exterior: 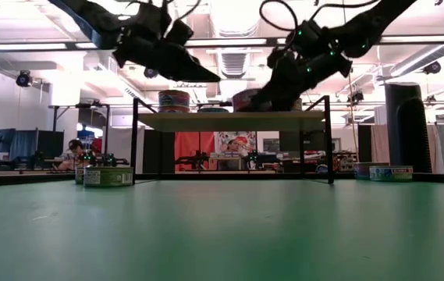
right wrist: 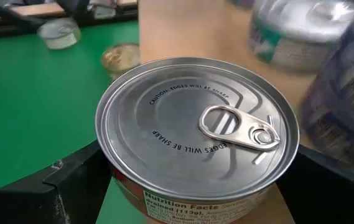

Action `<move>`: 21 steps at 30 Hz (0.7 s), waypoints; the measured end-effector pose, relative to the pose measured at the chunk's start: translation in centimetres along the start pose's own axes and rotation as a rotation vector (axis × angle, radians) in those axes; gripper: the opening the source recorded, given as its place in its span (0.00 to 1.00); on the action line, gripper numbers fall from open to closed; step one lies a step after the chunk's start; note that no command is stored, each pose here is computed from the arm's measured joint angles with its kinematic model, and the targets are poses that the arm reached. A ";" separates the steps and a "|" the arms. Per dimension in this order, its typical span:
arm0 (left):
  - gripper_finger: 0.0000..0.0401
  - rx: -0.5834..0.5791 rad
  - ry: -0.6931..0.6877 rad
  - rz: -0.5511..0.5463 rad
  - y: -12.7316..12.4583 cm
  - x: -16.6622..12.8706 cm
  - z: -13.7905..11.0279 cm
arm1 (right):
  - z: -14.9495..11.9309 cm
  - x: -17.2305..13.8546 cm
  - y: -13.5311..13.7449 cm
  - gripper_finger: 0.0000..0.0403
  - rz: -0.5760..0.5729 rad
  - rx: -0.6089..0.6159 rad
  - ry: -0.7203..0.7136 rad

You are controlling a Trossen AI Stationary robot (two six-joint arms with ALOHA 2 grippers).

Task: Stack canned seafood by type on shelf
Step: Put the top red tuna can on the shelf

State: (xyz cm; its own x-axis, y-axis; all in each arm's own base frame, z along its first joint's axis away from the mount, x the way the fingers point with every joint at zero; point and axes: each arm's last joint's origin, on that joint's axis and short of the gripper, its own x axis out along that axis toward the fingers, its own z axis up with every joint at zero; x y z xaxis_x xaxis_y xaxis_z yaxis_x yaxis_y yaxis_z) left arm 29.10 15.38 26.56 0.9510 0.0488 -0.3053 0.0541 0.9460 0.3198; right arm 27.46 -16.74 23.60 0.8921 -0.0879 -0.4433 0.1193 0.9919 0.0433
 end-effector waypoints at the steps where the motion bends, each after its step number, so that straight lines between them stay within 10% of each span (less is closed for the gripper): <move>1: 0.91 0.000 0.016 -0.007 0.1 0.3 0.0 | 0.0 0.0 0.1 0.93 0.012 0.003 0.000; 21: 0.91 -0.081 -0.086 0.116 2.3 4.0 0.0 | 1.1 0.5 4.0 0.93 -0.265 -0.014 0.037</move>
State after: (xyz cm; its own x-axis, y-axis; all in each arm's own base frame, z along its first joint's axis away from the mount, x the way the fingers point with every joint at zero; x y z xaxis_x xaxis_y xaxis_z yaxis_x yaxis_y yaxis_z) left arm 33.00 17.74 26.06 0.9723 0.1343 -0.1914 -0.0784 0.9584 0.2743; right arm 28.85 -12.87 24.54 0.8139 -0.3416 -0.4700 0.3402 0.9359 -0.0911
